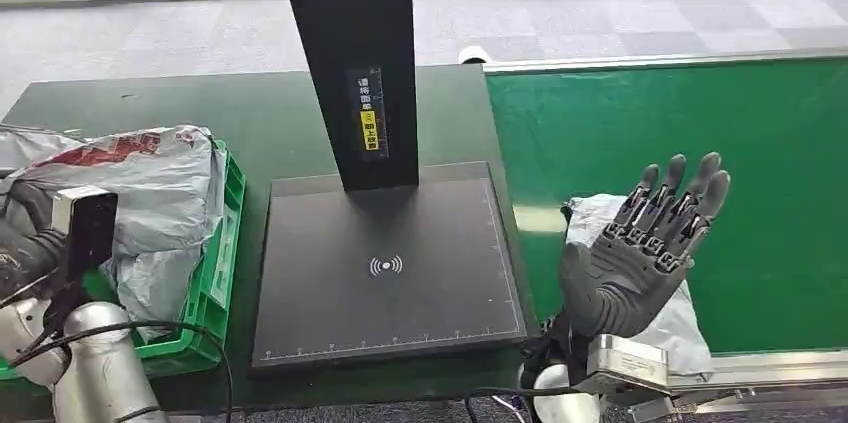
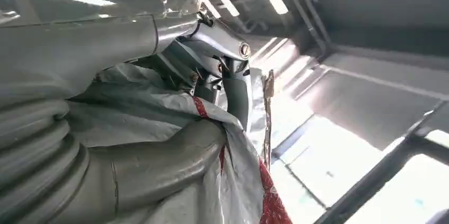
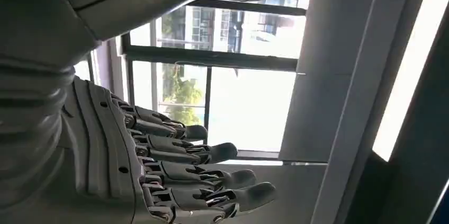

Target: Moved the parcel from conveyor to table for the left to box.

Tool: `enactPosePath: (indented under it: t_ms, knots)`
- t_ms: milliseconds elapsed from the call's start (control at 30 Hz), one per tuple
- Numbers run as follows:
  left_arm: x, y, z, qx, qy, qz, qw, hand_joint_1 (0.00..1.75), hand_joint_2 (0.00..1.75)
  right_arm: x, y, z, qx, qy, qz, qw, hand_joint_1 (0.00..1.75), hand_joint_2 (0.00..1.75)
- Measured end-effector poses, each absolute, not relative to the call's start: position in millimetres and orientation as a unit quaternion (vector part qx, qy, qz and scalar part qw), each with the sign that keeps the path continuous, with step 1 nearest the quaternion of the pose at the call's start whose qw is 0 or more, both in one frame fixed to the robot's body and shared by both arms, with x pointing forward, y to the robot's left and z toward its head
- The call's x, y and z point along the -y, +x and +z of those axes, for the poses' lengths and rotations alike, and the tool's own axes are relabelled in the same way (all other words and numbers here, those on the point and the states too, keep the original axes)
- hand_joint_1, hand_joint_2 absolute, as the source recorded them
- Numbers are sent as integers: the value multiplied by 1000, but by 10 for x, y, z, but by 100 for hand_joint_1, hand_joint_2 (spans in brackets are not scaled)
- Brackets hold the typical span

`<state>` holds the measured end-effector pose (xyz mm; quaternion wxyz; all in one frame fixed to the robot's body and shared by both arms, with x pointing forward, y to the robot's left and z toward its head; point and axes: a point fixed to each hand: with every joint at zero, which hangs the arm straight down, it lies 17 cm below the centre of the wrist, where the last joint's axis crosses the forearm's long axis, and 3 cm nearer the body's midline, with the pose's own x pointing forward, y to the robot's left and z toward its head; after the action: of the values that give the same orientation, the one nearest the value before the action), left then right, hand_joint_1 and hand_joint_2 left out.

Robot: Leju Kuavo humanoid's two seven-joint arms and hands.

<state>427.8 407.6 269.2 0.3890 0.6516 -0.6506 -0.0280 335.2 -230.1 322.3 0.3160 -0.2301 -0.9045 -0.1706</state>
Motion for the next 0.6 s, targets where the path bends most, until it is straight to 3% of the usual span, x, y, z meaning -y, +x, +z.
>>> enactPosePath:
  t_ms: [567, 600]
  knots:
    - [-4336, 4329, 2160, 608, 628, 20, 485, 175, 175, 2301, 3352, 3223, 905, -231, -169, 316, 0, 175]
    - [-4339, 4332, 2146, 608, 628, 20, 486, 108, 175, 2301, 3352, 3223, 905, -231, -169, 316, 0, 175]
